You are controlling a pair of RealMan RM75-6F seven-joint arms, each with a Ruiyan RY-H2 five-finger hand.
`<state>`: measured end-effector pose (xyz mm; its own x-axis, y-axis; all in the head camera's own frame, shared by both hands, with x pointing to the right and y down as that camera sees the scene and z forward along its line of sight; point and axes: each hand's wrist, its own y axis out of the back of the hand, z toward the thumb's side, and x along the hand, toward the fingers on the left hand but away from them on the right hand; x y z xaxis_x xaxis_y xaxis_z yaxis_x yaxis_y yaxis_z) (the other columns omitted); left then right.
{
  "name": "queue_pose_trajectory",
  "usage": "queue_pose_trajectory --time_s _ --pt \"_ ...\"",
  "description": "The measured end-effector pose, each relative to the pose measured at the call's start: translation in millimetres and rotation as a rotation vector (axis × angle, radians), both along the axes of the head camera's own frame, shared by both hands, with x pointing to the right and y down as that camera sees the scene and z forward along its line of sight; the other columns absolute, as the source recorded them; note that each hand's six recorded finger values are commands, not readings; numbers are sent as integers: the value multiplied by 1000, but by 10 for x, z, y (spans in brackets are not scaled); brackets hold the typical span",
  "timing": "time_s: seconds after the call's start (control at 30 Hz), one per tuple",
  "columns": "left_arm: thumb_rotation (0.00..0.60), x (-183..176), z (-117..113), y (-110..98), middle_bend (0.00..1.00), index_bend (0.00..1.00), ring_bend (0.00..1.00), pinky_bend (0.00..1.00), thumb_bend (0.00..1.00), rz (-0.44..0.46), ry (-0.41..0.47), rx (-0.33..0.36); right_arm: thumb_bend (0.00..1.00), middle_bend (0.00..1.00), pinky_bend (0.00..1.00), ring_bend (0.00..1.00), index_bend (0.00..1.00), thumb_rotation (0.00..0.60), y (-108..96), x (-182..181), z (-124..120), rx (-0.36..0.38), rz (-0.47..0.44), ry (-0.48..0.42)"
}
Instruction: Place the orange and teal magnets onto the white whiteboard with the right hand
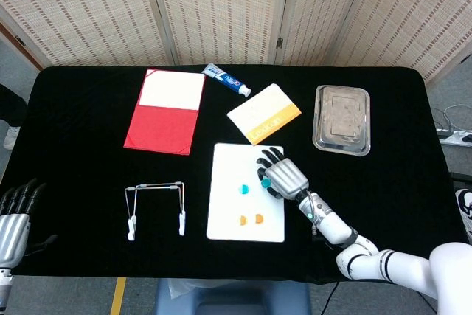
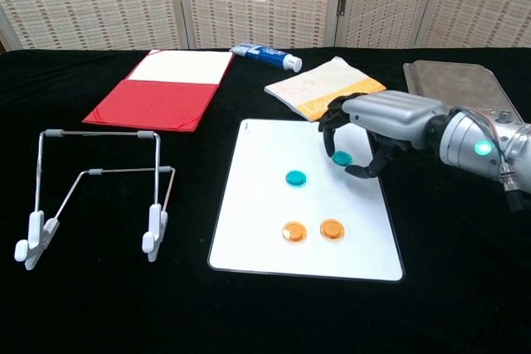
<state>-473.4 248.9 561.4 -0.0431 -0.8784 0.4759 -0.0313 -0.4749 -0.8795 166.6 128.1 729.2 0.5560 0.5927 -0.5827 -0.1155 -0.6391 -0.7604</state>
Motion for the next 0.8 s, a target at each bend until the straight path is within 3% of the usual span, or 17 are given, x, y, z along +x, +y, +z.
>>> queue_pose_trajectory --time_s 0.33,0.57,0.8 --pt "600 -50 14 19 0 0 0 0 84 -11 0 0 427 216 0 13 490 600 63 -190 75 -7 -35 12" --pt "600 -61 24 25 0 0 0 0 85 -12 2 0 427 208 0 7 317 600 94 -228 79 -12 -47 11" --pt "600 -72 21 26 0 0 0 0 85 -15 2 2 428 203 0 11 217 600 80 -224 34 -7 -37 -5"
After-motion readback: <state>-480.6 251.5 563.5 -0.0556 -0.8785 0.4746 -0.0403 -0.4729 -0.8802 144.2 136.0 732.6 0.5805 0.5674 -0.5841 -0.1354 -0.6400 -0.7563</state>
